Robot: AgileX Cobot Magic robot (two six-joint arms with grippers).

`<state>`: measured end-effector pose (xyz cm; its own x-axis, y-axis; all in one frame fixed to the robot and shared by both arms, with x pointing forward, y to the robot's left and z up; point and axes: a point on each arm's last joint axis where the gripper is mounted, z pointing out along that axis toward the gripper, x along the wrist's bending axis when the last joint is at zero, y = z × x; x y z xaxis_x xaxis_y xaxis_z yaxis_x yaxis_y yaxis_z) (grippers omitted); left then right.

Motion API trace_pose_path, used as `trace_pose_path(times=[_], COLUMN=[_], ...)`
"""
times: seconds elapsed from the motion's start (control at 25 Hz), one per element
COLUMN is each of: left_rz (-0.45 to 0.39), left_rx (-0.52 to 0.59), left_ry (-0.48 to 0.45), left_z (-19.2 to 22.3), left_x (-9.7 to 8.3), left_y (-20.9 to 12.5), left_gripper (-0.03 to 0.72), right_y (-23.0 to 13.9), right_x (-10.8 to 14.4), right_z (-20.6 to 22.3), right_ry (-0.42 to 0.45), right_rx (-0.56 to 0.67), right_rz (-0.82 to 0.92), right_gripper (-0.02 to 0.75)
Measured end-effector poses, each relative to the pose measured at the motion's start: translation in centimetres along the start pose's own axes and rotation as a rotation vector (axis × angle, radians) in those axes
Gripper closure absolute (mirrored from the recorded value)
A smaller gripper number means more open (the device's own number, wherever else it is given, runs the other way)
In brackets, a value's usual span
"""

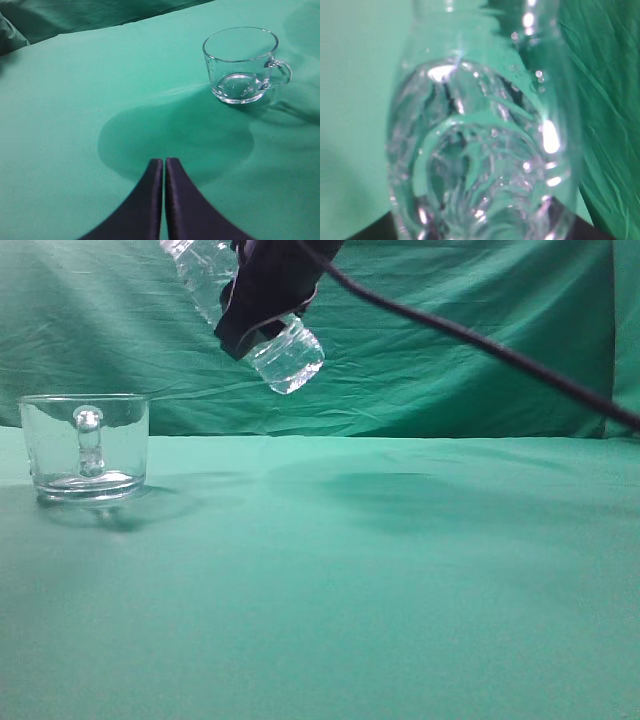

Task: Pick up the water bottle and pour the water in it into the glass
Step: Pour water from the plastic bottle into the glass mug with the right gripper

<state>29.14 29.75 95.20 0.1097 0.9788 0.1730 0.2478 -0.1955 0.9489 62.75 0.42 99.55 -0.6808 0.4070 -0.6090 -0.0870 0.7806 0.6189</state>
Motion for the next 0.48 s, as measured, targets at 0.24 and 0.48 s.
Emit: trace_pose_path(times=[0.24, 0.48], left_rz=[0.0, 0.0], left_rx=[0.0, 0.0], left_ry=[0.0, 0.0], left_z=[0.0, 0.0], left_x=[0.0, 0.0], left_y=[0.0, 0.0], left_gripper=[0.688, 0.688], right_y=[0.0, 0.0], right_x=[2.1, 2.4], right_z=[1.5, 2.8], right_ry=[0.035, 0.032], right_rx=[-0.037, -0.054], right_rz=[-0.088, -0.115], right_gripper=[0.42, 0.42])
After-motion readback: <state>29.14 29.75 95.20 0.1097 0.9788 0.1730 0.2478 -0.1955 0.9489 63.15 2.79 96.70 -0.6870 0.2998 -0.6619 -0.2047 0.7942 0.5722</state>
